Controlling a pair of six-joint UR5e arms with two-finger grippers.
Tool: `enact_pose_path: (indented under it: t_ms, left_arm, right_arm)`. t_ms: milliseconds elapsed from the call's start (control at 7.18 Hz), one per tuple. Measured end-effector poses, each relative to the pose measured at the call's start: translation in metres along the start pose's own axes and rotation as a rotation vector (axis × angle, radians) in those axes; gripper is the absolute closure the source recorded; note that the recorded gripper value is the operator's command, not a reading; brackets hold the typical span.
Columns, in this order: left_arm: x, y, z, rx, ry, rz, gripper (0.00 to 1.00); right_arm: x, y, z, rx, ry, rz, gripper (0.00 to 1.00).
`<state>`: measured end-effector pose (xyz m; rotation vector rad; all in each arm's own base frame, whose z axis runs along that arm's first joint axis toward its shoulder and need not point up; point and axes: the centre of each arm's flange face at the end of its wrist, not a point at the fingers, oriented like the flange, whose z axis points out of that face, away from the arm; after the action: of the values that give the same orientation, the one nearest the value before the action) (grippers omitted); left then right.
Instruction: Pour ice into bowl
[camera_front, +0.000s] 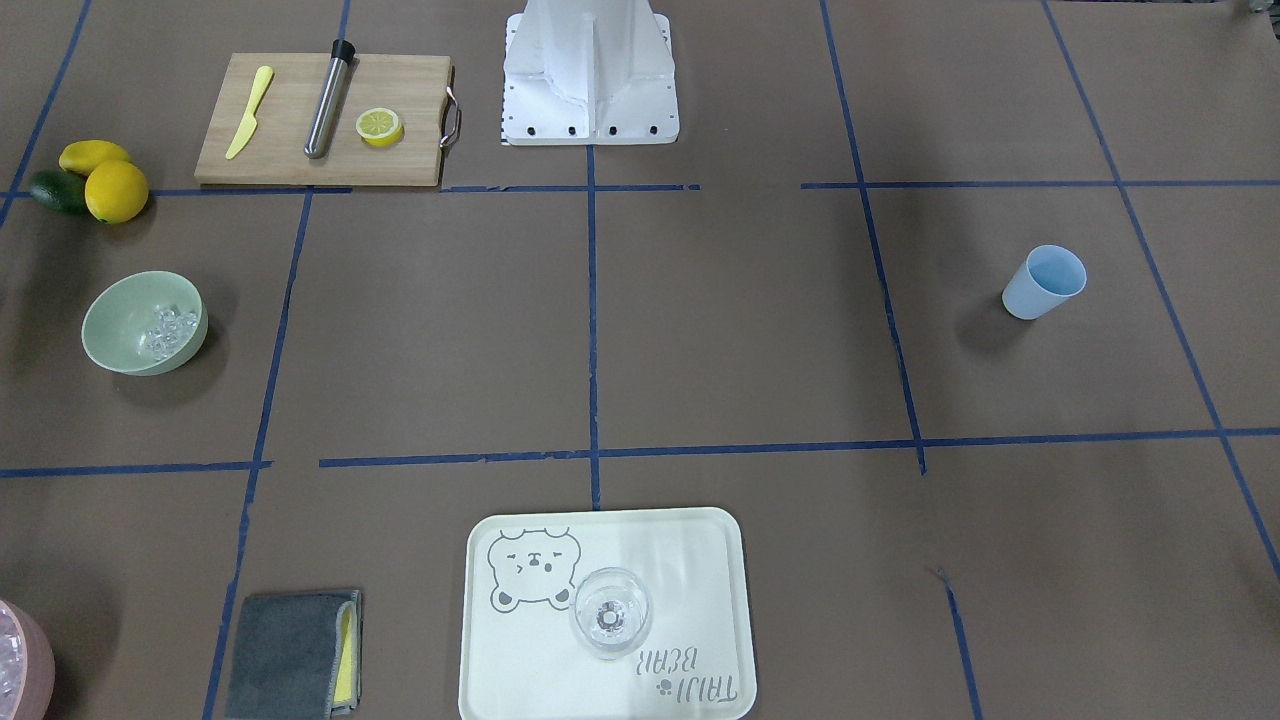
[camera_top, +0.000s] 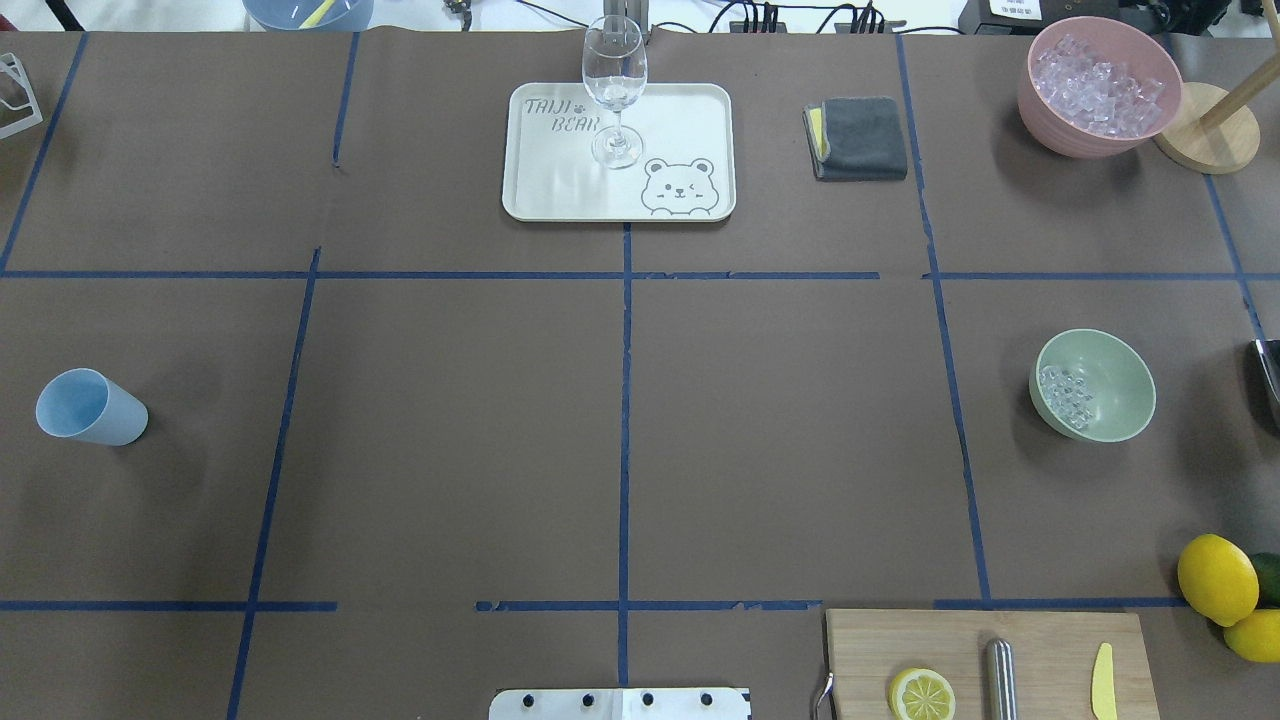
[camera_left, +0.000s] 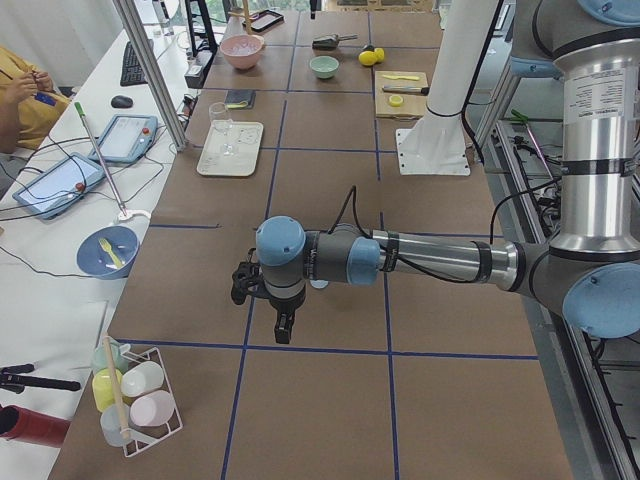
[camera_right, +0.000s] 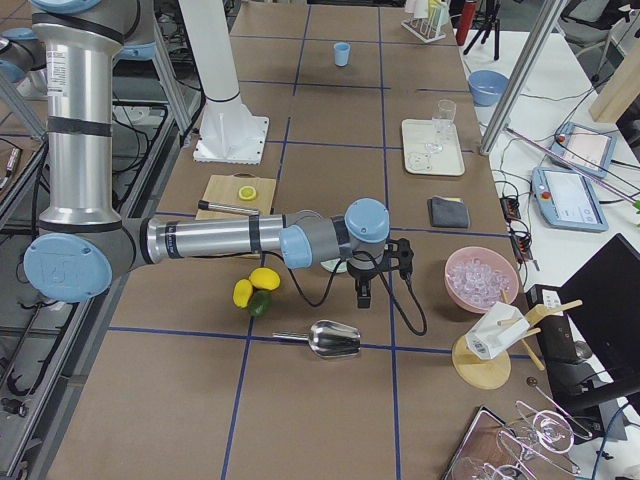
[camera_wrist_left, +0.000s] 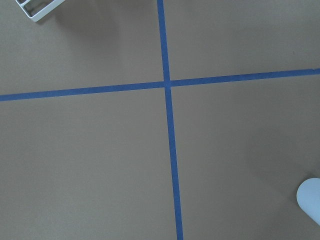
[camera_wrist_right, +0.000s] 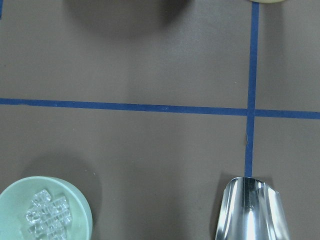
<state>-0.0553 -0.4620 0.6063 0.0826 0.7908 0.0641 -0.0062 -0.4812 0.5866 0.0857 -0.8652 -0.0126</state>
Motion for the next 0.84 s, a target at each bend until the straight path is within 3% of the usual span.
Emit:
enact_pose_path:
  t_ms: [418,697,836]
  left_arm:
    - [0.015,-0.030,-0.015,0.041,-0.008,0.046,0.00]
    - [0.015,-0.041,-0.013,0.036,-0.008,0.046,0.00]
    - [0.012,-0.041,-0.009,0.027,-0.007,0.038,0.00]
  right_arm:
    - [-0.001,0.007,-0.003,0.003,0.009,-0.012,0.00]
    - [0.011,0.012,0.003,-0.013,0.065,-0.078,0.00]
    - [0.026,0.016,0.007,-0.045,0.101,-0.136,0.00]
